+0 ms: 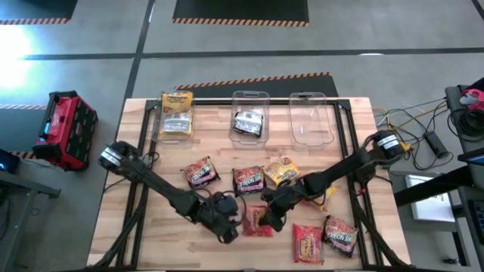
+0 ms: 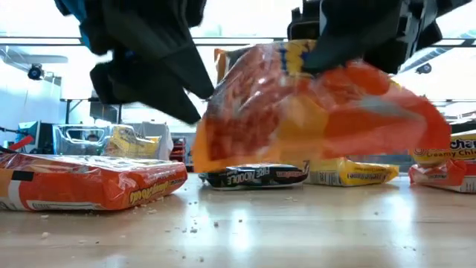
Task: Sort Maruchan noodles
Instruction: Put the orange noodle pack into the right transparent bin
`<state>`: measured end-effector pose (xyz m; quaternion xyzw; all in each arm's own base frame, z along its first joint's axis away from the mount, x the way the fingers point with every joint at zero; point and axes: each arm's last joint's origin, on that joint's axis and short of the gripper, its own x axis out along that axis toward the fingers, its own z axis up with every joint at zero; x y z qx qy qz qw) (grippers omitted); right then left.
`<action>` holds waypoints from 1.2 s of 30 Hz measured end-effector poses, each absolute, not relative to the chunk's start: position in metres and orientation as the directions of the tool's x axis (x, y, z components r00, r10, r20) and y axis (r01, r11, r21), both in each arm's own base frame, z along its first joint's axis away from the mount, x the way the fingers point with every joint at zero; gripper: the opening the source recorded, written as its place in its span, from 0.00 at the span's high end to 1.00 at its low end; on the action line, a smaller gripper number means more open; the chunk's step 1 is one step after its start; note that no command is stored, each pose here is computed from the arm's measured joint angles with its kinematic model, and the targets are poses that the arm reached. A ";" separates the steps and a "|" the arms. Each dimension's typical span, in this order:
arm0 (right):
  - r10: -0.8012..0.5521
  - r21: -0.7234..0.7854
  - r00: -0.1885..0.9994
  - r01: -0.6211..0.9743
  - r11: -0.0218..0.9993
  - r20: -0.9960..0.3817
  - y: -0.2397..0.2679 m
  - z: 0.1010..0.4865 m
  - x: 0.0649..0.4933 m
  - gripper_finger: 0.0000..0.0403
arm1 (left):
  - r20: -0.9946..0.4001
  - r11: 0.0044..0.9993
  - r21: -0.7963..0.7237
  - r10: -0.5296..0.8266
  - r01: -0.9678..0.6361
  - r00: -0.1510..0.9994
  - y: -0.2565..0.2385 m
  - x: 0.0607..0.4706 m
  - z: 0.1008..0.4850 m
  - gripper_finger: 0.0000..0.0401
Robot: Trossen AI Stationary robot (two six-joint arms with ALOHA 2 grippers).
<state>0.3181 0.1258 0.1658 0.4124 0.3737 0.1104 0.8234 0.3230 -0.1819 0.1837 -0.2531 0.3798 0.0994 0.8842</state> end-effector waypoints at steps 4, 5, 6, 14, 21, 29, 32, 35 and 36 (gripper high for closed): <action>0.458 0.731 0.702 0.133 0.669 -0.546 0.114 0.182 0.312 0.74 | -0.686 0.857 -0.336 0.061 -0.390 0.725 -0.183 0.312 0.200 0.59; 0.442 0.718 0.701 0.144 0.681 -0.559 0.110 0.186 0.309 0.74 | -0.676 0.858 -0.331 0.075 -0.394 0.733 -0.184 0.310 0.203 0.59; 0.422 0.700 0.701 0.156 0.697 -0.575 0.106 0.191 0.307 0.74 | -0.663 0.859 -0.329 0.085 -0.392 0.743 -0.185 0.308 0.206 0.59; 0.202 0.478 0.642 0.291 0.829 -0.740 0.068 0.244 0.286 0.74 | -0.610 0.863 -0.286 0.171 -0.417 0.774 -0.189 0.303 0.212 0.59; -0.060 0.225 0.549 0.437 0.871 -0.833 0.032 0.305 0.261 0.73 | -0.590 0.853 -0.239 0.252 -0.464 0.767 -0.189 0.305 0.203 0.59; -0.292 -0.038 0.344 0.587 0.808 -0.892 -0.005 0.344 0.238 0.73 | -0.576 0.839 -0.211 0.308 -0.502 0.757 -0.189 0.307 0.193 0.59; -0.345 -0.109 0.277 0.617 0.779 -0.897 -0.019 0.355 0.229 0.73 | -0.570 0.837 -0.203 0.321 -0.508 0.756 -0.189 0.308 0.192 0.59; -0.386 -0.187 0.209 0.614 0.767 -0.899 -0.034 0.362 0.220 0.73 | -0.564 0.835 -0.198 0.331 -0.514 0.756 -0.189 0.308 0.192 0.59; -0.391 -0.207 0.184 0.610 0.764 -0.902 -0.039 0.363 0.217 0.73 | -0.560 0.834 -0.195 0.338 -0.517 0.756 -0.189 0.308 0.192 0.59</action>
